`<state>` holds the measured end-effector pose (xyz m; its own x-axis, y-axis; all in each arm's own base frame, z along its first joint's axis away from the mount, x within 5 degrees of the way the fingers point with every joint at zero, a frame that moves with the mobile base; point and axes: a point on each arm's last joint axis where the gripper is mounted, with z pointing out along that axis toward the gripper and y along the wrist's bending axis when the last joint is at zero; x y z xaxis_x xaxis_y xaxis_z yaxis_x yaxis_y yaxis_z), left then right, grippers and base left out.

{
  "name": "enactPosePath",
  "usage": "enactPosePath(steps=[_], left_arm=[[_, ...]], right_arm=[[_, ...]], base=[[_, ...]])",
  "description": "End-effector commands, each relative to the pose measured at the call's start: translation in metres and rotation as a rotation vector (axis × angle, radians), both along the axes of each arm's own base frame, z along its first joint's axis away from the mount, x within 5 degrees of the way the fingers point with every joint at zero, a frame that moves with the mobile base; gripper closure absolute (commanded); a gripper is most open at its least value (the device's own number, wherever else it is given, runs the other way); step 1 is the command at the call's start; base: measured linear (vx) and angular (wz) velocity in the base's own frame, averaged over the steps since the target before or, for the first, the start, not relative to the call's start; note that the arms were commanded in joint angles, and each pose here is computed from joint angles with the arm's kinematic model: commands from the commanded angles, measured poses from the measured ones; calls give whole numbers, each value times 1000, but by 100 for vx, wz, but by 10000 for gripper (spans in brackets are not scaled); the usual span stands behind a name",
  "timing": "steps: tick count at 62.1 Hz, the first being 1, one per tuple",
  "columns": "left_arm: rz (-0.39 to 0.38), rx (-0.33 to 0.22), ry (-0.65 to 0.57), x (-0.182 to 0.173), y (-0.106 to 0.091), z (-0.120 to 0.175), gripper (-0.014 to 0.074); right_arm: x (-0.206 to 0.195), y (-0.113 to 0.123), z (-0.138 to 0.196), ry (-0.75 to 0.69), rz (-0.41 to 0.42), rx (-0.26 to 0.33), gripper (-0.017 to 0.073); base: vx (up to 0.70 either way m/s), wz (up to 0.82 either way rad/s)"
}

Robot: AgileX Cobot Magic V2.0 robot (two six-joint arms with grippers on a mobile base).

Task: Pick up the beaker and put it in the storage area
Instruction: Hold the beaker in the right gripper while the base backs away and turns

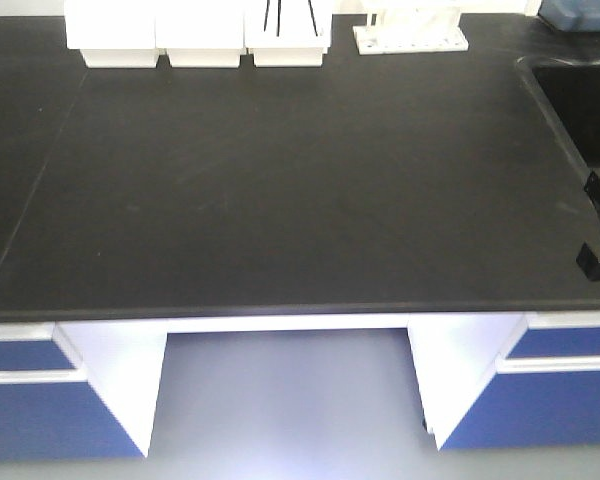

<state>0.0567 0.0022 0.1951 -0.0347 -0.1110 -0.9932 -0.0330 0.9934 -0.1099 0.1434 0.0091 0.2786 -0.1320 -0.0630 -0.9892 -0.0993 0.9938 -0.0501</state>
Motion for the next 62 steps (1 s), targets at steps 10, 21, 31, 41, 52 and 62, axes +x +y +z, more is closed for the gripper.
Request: enactPosePath(steps=[10, 21, 31, 41, 52, 62], left_arm=[[-19, -11, -81, -1, -2, 1, 602], [-19, -11, -81, -1, -2, 1, 602], [-19, -11, -81, -1, -2, 1, 602], [-19, -11, -81, -1, -2, 1, 602], [-19, -11, -81, -1, -2, 1, 602], [-19, -11, -81, -1, -2, 1, 602]], right_arm=[[1, 3, 15, -86, 36, 4, 567], [1, 3, 15, -86, 36, 4, 567], [1, 3, 15, -86, 36, 4, 567], [1, 3, 15, -86, 36, 4, 567], [1, 3, 15, -87, 37, 4, 567], [1, 3, 15, -87, 37, 4, 567]], base=[[-26, 1], [-31, 2], [-34, 3], [-35, 1], [-38, -1], [-39, -2]])
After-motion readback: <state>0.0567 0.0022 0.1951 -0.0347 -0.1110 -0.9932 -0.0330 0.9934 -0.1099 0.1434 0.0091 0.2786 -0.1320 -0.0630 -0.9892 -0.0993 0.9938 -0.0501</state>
